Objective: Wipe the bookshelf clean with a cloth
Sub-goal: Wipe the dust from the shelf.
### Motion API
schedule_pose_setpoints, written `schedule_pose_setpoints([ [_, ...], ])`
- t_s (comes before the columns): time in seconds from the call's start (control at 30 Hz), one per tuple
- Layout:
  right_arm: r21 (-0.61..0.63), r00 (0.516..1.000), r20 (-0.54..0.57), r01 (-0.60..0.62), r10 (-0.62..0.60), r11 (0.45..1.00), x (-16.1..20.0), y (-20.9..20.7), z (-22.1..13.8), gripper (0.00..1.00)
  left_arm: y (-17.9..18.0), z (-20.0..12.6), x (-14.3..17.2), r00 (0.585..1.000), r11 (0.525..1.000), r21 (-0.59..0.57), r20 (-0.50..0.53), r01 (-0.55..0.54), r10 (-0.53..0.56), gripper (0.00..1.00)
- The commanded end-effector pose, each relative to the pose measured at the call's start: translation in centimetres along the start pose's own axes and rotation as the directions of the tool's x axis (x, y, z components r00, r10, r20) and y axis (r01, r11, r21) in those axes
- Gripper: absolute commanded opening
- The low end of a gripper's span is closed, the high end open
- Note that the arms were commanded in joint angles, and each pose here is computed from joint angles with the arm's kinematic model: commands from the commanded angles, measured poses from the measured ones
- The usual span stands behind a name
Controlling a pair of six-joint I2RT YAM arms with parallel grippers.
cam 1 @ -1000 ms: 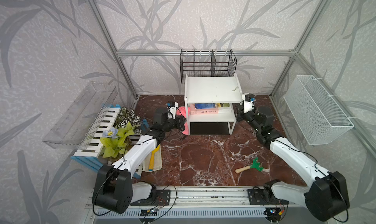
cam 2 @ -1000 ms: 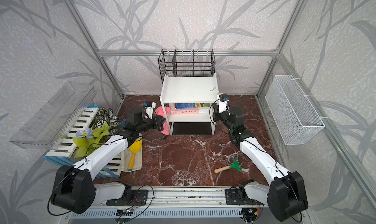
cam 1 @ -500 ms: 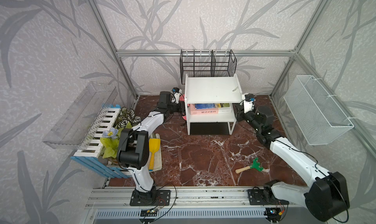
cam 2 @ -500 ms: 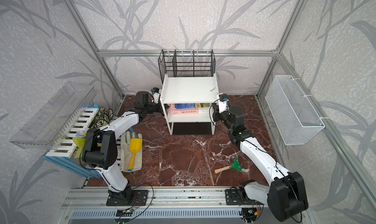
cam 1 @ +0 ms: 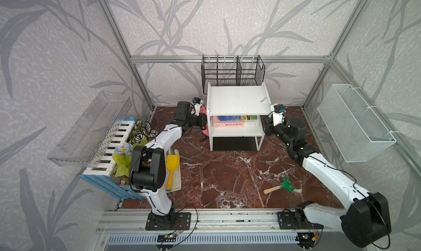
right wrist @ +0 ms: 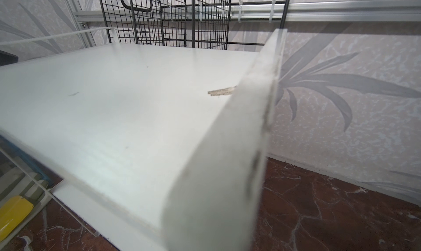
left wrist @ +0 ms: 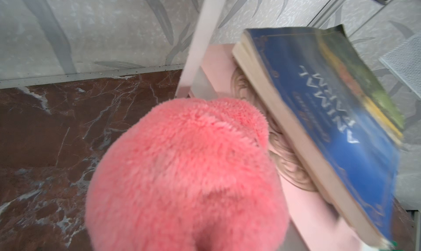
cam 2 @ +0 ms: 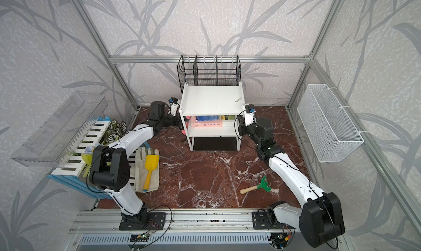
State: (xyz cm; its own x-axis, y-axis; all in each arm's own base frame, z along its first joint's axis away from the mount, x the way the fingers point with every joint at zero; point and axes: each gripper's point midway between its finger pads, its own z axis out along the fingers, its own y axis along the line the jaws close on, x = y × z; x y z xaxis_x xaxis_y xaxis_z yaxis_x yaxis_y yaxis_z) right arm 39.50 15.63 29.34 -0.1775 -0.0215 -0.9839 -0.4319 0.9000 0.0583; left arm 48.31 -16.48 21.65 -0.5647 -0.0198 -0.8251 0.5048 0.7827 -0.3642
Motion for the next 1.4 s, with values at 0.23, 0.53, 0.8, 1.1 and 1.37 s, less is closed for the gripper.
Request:
schedule_pose_setpoints([
  [0.23,0.065,0.949,-0.241,-0.191,0.202,0.979,7.3,-0.3,1.2,0.00,-2.9,0.1,-13.7,0.973,0.979,0.128,0.190,-0.156,0.130,0.00],
  [0.53,0.071,0.958,-0.210,-0.183,0.194,0.981,6.7,-0.4,0.3,0.00,-2.6,-4.9,-13.1,0.921,0.977,-0.075,0.325,-0.202,0.215,0.01],
  [0.8,0.070,0.954,-0.227,-0.186,0.197,0.980,7.2,-0.3,0.3,0.00,2.4,4.0,-2.9,0.996,0.997,0.028,0.064,-0.067,0.065,0.00],
  [1.1,0.058,0.957,-0.211,-0.193,0.201,0.979,6.4,-0.1,0.7,0.00,0.2,1.3,-6.5,0.979,0.990,0.029,0.157,-0.139,0.133,0.00],
  [1.37,0.056,0.958,-0.200,-0.197,0.205,0.979,5.6,-0.1,0.8,0.00,-0.3,1.2,-10.5,0.965,0.990,0.039,0.232,-0.133,0.121,0.00],
])
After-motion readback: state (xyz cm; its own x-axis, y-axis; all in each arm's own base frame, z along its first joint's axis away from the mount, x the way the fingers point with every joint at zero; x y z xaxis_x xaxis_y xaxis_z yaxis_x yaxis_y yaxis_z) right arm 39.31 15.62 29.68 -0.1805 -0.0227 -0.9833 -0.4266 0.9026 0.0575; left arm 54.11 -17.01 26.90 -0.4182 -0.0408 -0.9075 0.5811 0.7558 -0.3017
